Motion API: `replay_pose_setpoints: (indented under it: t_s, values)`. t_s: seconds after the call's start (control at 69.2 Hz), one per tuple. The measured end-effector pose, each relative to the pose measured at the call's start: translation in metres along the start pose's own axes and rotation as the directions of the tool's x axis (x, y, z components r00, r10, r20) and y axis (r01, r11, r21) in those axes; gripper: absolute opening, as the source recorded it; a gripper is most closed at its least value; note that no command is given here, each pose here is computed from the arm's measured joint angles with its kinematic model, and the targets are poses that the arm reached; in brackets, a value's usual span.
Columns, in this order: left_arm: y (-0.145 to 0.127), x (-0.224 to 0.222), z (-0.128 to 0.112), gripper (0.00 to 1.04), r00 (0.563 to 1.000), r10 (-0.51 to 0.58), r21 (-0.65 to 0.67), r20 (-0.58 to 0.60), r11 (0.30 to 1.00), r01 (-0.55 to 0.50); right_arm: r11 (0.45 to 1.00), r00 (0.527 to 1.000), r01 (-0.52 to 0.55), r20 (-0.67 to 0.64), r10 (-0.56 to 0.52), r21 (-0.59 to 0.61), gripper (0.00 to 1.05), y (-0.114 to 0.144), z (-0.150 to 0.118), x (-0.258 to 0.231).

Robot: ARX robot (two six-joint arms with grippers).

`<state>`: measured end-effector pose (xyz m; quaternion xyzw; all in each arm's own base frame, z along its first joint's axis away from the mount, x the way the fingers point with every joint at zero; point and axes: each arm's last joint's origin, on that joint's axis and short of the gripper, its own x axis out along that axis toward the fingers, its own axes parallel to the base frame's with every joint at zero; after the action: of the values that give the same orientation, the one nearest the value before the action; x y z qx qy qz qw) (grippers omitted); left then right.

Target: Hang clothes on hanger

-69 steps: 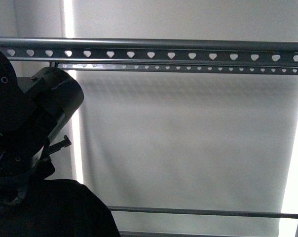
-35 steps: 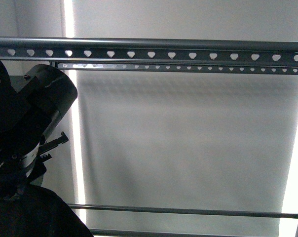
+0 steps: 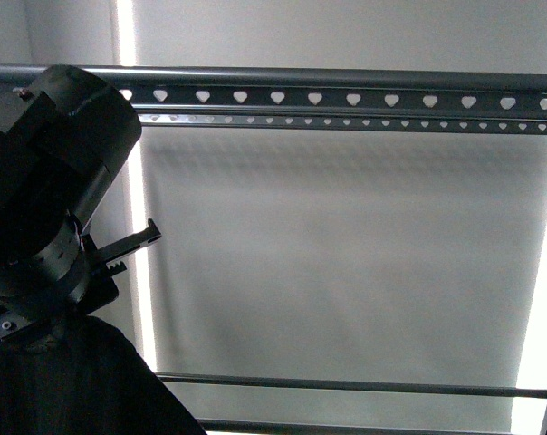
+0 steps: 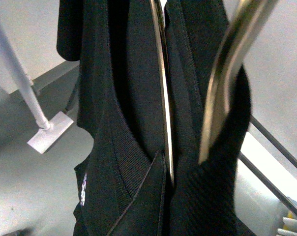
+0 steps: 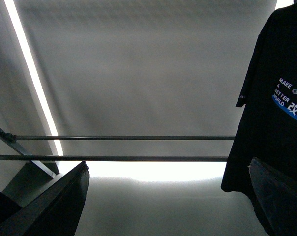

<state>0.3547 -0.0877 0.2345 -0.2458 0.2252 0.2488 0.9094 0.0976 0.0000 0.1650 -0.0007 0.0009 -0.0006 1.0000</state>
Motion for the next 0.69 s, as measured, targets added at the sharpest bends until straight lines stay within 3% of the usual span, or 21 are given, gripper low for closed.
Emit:
replay_pose_setpoints:
  t_s: [0.347, 0.433, 0.607, 0.693]
  values:
    - [0.011, -0.032, 0.013, 0.06, 0.972, -0.236, 0.102, 0.016, 0.967, 0.233, 1.0, 1.0, 0.0, 0.0, 0.0, 0.0, 0.97, 0.0, 0.0, 0.0]
    - [0.031, -0.059, 0.016, 0.06, 0.941, -0.339, 0.185, -0.026, 0.923, 0.337, 1.0, 1.0, 0.0, 0.0, 0.0, 0.0, 0.97, 0.0, 0.0, 0.0]
    - [0.077, -0.109, 0.01, 0.06, 0.893, -0.431, 0.296, -0.127, 0.843, 0.449, 1.0, 1.0, 0.0, 0.0, 0.0, 0.0, 0.97, 0.0, 0.0, 0.0]
    - [0.092, -0.132, 0.007, 0.06, 0.825, -0.527, 0.344, -0.206, 0.75, 0.565, 1.0, 1.0, 0.0, 0.0, 0.0, 0.0, 0.97, 0.0, 0.0, 0.0]
